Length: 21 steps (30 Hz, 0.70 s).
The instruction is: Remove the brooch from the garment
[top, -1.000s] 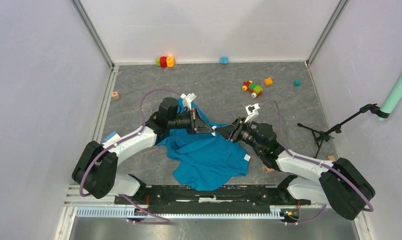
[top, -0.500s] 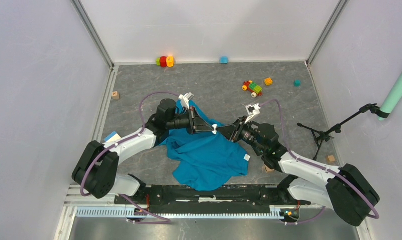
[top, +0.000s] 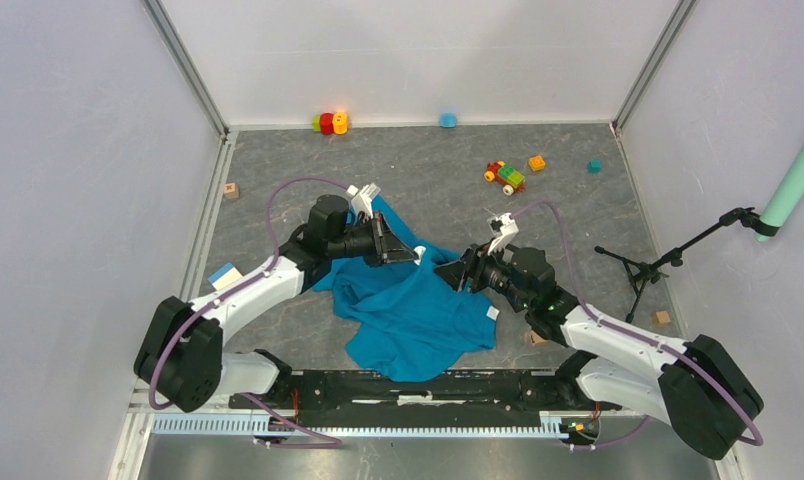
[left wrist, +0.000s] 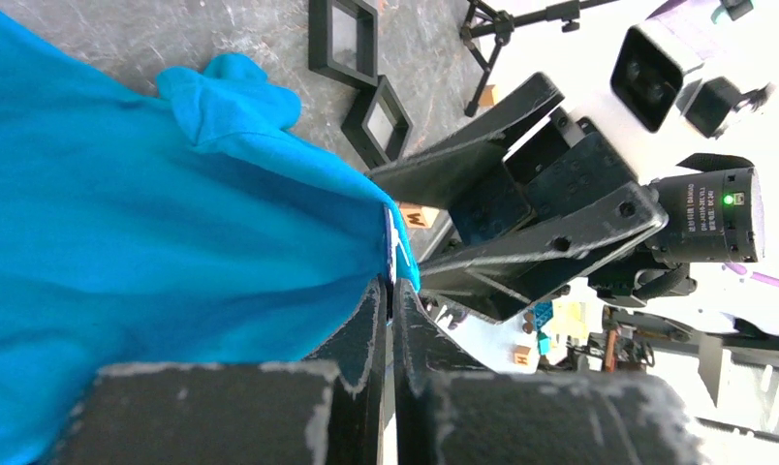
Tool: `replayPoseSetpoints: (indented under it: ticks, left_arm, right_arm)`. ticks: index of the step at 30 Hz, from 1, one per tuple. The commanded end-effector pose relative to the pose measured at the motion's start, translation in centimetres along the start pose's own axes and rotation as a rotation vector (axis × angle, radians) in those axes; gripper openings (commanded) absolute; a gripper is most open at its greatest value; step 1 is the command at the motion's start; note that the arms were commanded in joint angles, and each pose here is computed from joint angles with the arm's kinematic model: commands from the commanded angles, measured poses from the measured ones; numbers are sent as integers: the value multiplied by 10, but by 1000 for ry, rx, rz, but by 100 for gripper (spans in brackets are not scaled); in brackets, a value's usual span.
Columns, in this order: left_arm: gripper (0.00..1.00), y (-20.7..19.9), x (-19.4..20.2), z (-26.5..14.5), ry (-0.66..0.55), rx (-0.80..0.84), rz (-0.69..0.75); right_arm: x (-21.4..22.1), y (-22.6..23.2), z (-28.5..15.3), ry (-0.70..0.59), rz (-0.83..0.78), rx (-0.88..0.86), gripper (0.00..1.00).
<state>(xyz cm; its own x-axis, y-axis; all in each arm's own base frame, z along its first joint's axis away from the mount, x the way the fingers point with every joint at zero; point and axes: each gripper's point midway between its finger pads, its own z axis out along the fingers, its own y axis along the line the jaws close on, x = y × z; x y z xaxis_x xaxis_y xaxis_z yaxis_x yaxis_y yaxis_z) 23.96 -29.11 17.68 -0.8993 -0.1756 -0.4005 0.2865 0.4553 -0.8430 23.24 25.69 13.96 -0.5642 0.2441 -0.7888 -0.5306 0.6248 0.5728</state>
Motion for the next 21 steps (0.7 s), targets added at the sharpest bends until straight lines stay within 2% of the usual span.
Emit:
replayPoseSetpoints:
  ticks: [1, 4, 8, 10, 16, 21]
  left_arm:
    - [2, -10, -19, -3, -52, -5, 93]
    - [2, -11, -23, -2, -62, -4, 98]
    - [2, -8, -36, 0, -113, -37, 106]
    - [2, -2, -47, 2, -157, -69, 96]
    - [2, 7, -80, 7, -248, -36, 10]
    - [2, 3, -81, 5, -227, -30, 43]
  right_arm:
    - [10, 16, 8, 74, -74, -115, 63]
    - [19, 26, 14, 118, -91, -167, 55]
    - [29, 39, 14, 154, -107, -227, 16]
    - [36, 45, 11, 176, -115, -259, 11]
    - [76, 33, -8, 274, -134, -253, 14]
    - [87, 11, -18, 302, -175, -161, 37]
